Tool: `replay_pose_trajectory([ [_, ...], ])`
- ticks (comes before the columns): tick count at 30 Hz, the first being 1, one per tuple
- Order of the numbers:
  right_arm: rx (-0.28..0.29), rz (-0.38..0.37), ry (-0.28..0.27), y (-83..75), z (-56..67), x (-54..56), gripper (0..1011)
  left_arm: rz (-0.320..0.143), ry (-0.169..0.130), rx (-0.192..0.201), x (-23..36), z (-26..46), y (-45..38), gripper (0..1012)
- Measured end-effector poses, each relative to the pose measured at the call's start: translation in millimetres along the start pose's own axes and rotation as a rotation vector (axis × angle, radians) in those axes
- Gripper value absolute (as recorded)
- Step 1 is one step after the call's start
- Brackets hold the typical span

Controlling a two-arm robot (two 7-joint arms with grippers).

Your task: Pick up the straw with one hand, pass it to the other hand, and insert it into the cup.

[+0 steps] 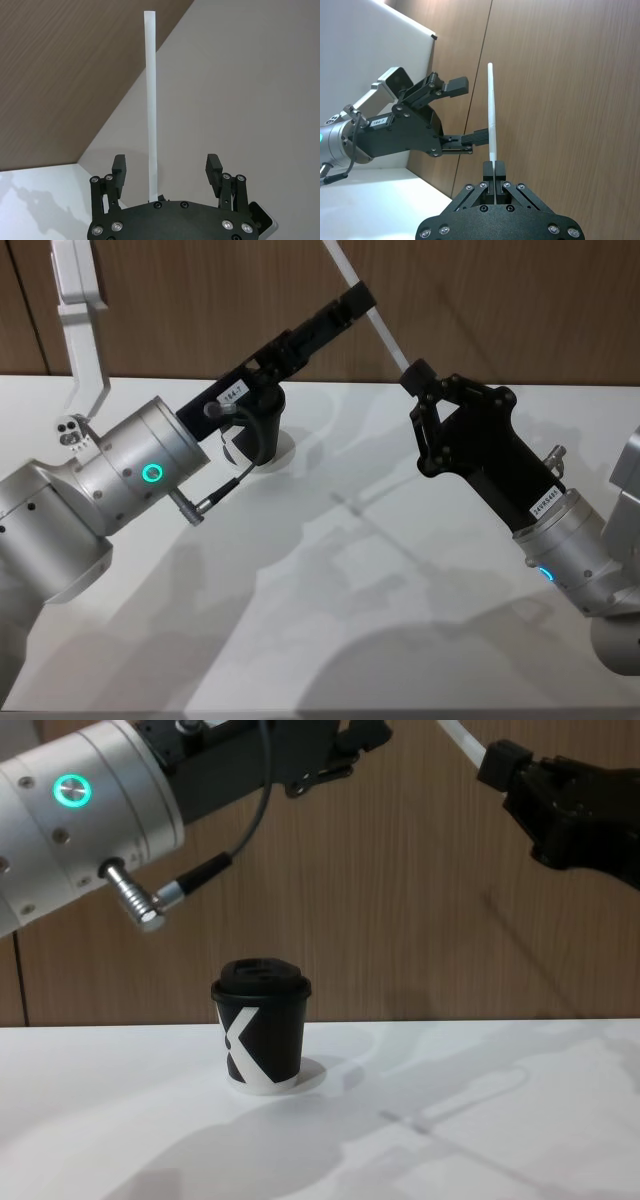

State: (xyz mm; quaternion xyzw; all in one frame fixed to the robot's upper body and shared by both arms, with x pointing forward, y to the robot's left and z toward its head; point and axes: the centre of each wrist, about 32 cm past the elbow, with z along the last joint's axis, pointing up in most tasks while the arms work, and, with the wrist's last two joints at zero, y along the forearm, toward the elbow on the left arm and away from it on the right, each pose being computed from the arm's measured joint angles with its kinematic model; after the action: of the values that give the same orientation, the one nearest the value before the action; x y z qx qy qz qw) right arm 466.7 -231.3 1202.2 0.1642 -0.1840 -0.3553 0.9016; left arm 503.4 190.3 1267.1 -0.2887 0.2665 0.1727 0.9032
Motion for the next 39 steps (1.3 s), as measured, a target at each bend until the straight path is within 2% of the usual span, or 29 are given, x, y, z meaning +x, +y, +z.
replay_pose_trajectory([
  [7, 0.000, 0.000, 0.000, 0.0, 0.0, 0.0, 23, -0.004, 0.001, -0.011, 0.8, -1.5, -8.4, 1002],
  [18, 0.000, 0.000, 0.000, 0.0, 0.0, 0.0, 23, -0.007, 0.000, -0.013, 1.5, -3.7, -16.4, 1001],
  [39, 0.000, 0.000, 0.000, 0.0, 0.0, 0.0, 22, -0.005, -0.004, -0.004, 0.2, -7.1, -23.2, 1002],
])
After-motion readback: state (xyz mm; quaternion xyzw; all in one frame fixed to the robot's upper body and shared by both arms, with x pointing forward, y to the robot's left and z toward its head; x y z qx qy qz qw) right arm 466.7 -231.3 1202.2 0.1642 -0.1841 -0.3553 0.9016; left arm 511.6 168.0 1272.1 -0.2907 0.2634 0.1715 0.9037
